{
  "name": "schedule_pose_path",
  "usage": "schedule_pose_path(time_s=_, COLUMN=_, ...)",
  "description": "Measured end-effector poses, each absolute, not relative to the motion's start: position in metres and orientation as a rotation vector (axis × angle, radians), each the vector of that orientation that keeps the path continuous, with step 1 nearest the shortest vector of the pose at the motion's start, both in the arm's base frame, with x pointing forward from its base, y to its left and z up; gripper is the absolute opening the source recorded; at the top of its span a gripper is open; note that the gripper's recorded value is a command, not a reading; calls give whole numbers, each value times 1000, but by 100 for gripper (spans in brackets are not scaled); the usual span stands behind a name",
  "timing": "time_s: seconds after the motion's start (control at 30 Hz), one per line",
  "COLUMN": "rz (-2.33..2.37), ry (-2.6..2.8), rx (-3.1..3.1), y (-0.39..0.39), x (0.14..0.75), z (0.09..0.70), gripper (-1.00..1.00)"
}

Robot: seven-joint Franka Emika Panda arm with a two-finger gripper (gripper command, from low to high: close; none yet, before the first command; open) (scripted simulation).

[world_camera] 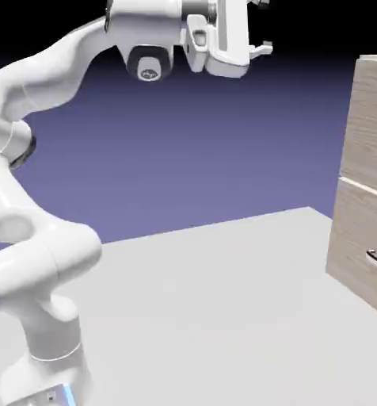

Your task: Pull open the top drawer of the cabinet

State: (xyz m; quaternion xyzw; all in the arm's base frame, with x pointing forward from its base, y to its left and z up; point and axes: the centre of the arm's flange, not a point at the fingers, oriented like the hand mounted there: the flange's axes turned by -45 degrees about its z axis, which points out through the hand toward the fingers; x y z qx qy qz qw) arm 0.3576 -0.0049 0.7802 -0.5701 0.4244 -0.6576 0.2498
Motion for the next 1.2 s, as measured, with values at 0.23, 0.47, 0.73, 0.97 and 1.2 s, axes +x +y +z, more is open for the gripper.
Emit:
schedule_pose_path(time_s=0.23, rz=-1748, ry=1107, rx=-1430, y=32, x=417, z=774, gripper=0)
schedule_pose_path(time_s=0.47, rz=-1640, ry=1080, rx=-1372, y=43, x=505, z=733, gripper=0)
schedule_pose_path(time_s=0.73, rz=-1447, ry=1112, rx=-1321, y=5, x=614, z=644, gripper=0)
schedule_pose_path(time_s=0.97, rz=-1237, ry=1195, rx=-1228, y=-75, x=692, z=536, gripper=0)
schedule_pose_path(time_s=1.2, rz=-1209, ry=1209, rx=-1210, y=-88, x=732, z=522, gripper=0)
